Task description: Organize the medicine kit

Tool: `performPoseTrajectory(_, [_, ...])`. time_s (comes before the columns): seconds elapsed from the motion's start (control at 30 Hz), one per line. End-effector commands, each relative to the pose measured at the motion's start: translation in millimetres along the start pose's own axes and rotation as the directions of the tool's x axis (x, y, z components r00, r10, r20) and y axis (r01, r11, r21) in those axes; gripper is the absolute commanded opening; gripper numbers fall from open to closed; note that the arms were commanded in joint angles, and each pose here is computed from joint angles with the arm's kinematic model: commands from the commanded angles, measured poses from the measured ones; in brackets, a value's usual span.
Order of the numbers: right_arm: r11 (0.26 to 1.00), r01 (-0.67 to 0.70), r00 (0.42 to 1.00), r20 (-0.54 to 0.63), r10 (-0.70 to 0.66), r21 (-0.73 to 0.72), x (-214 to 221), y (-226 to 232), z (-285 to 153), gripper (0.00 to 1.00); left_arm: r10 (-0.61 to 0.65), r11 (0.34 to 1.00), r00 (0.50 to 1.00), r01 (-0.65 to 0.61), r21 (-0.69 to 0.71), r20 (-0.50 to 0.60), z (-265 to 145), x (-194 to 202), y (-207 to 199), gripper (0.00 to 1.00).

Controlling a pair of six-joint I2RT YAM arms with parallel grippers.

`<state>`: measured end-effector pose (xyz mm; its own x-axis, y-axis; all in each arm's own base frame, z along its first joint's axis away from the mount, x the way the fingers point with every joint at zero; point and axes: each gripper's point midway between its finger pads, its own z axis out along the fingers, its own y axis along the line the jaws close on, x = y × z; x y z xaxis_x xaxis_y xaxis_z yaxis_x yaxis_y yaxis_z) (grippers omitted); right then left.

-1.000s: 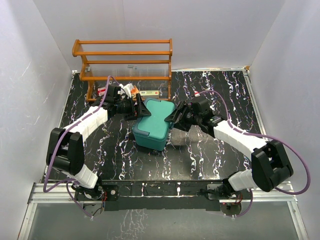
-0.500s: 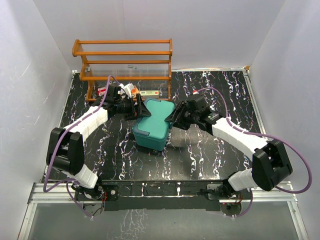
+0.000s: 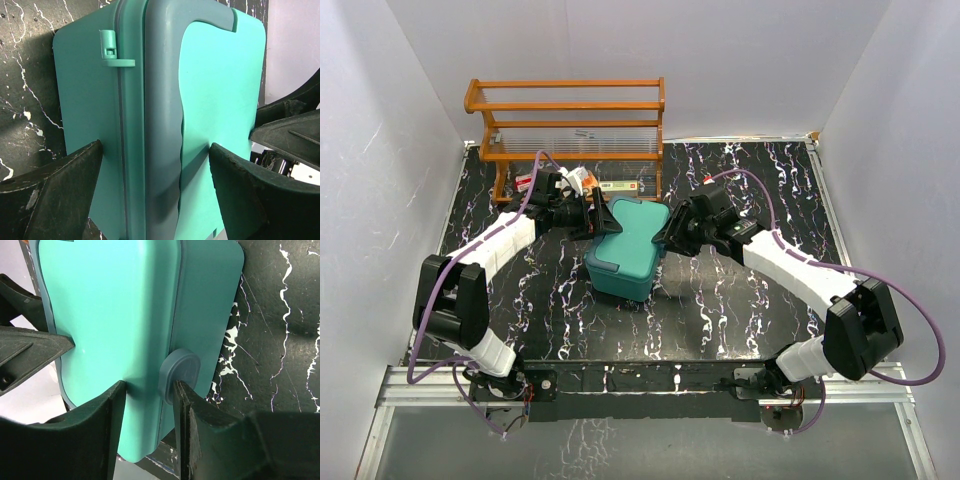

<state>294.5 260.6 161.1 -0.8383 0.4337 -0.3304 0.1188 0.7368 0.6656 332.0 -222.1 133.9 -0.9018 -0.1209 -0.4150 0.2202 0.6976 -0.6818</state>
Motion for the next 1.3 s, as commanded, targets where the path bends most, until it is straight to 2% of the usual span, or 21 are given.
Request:
performPoseTrajectory(0.0, [0.999,0.022,0.999,0.026,-0.021,-0.038,-7.6,18.0,0.3,0.14,-0.044,0.994,0.991,0.030,-0.109,-0.124,7.7,38.3,31.1,0.83])
performPoseTrajectory(0.07, [0.999,0.021,1.000,0.016,-0.020,-0.038,-4.4,15.3,4.3,0.19,-0.047,0.994,0.991,0.033,-0.109,-0.125,7.8,38.4,30.9,0.83])
performPoseTrajectory(0.23, [0.999,0.015,1.000,-0.016,-0.016,-0.052,5.8,7.4,15.7,0.40,-0.053,0.994,0.991,0.040,-0.098,-0.124,8.2,38.7,29.0,0.83])
performPoseTrajectory(0.47, [0.995,0.023,0.999,-0.042,-0.027,-0.092,10.1,11.5,25.4,0.48,-0.065,0.995,0.990,0.054,-0.088,-0.129,8.9,41.1,27.4,0.82])
performPoseTrajectory(0.77, [0.977,0.068,0.998,0.003,-0.069,-0.200,2.8,30.1,25.4,0.51,-0.094,0.995,0.988,0.089,-0.044,-0.126,11.0,43.2,20.6,0.82])
performPoseTrajectory(0.97, [0.987,0.096,0.993,0.076,-0.087,-0.125,-14.0,11.0,26.5,0.51,-0.108,0.994,0.988,0.106,-0.021,-0.111,8.3,39.3,12.7,0.81])
performPoseTrajectory(1.13, [0.992,0.113,0.992,0.065,-0.109,-0.053,-15.1,-9.6,33.4,0.51,-0.115,0.993,0.990,0.111,-0.051,-0.081,6.1,35.4,15.5,0.81])
performPoseTrajectory(1.27, [0.994,0.105,0.993,0.056,-0.102,-0.039,-14.9,-14.7,34.7,0.51,-0.173,0.985,0.983,0.171,-0.035,-0.068,10.1,37.3,14.2,0.77])
